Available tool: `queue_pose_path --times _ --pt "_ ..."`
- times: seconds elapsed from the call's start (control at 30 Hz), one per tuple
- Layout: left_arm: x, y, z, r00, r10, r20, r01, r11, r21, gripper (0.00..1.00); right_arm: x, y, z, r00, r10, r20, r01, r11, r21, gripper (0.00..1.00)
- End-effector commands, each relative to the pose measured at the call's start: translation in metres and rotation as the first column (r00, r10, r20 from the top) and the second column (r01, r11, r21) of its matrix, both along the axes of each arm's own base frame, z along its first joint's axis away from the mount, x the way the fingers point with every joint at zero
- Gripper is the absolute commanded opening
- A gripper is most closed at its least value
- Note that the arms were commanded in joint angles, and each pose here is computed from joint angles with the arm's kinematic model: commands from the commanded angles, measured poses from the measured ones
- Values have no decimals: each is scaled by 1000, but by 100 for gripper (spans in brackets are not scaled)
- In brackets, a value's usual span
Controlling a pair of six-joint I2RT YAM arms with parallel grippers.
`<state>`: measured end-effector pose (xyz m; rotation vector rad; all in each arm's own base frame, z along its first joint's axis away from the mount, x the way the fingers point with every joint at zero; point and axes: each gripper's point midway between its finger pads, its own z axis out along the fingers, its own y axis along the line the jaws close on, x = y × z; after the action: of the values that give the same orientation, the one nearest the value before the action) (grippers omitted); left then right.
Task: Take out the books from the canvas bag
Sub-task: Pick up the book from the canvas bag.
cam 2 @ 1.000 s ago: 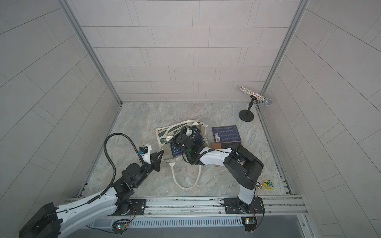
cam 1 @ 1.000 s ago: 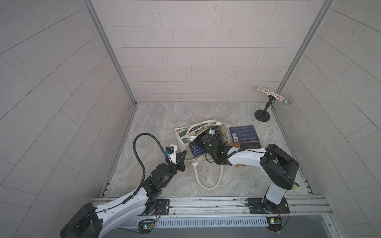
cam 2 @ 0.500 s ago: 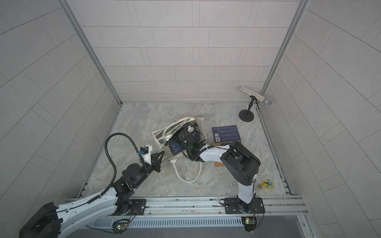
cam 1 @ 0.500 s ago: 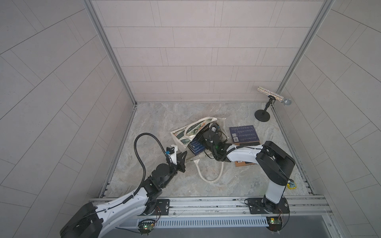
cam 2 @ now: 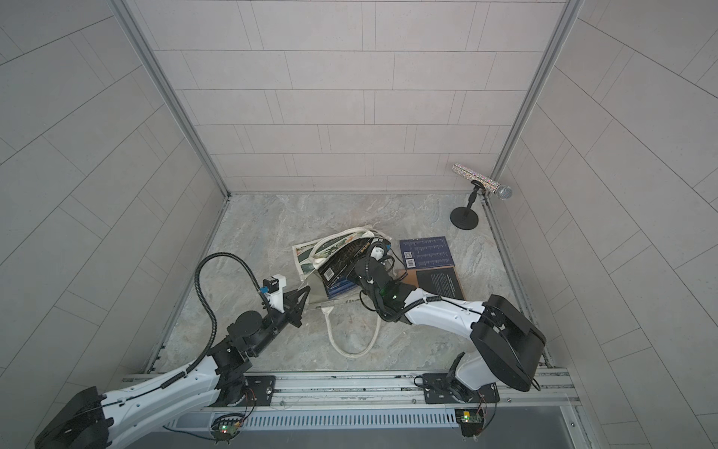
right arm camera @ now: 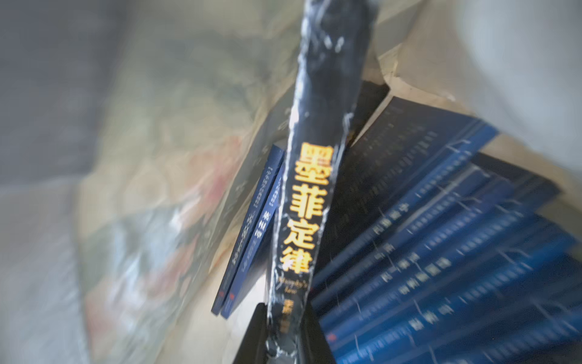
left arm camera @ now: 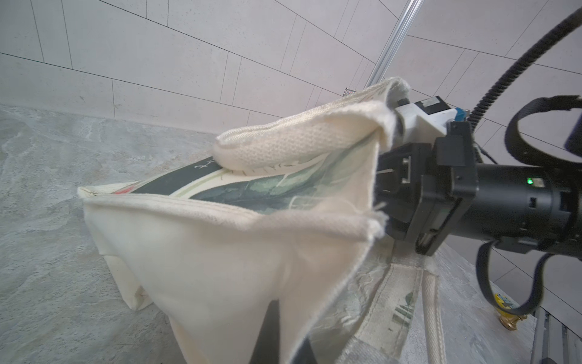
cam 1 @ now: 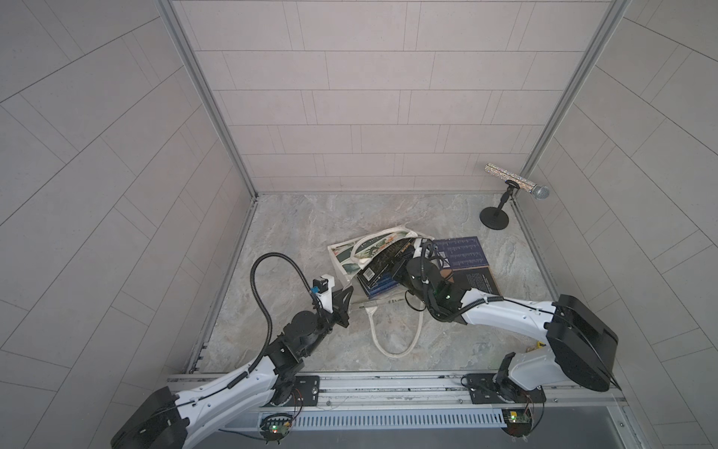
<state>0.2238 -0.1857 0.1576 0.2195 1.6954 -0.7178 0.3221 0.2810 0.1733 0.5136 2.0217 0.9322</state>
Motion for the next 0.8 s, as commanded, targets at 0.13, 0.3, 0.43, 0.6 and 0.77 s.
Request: queue_pose_path --times 0.13,0.3,0.43,0.6,0.77 --pt "-1 -4 14 999 -18 50 19 999 -27 0 -5 -12 -19 999 4 33 -1 996 -84 41" --pt "0 -4 14 999 -17 49 18 1000 -23 0 0 -6 -29 999 -5 37 7 999 -54 50" --pt "-1 -5 13 999 -22 46 23 1000 -22 0 6 2 -40 1000 -13 15 13 1000 -27 55" --pt "-1 -9 13 998 -37 46 38 999 -26 0 10 16 -48 1000 -17 16 17 1000 12 57" --pt "-1 -7 13 998 -31 49 32 999 -27 0 13 12 -44 998 -50 46 52 998 -31 37"
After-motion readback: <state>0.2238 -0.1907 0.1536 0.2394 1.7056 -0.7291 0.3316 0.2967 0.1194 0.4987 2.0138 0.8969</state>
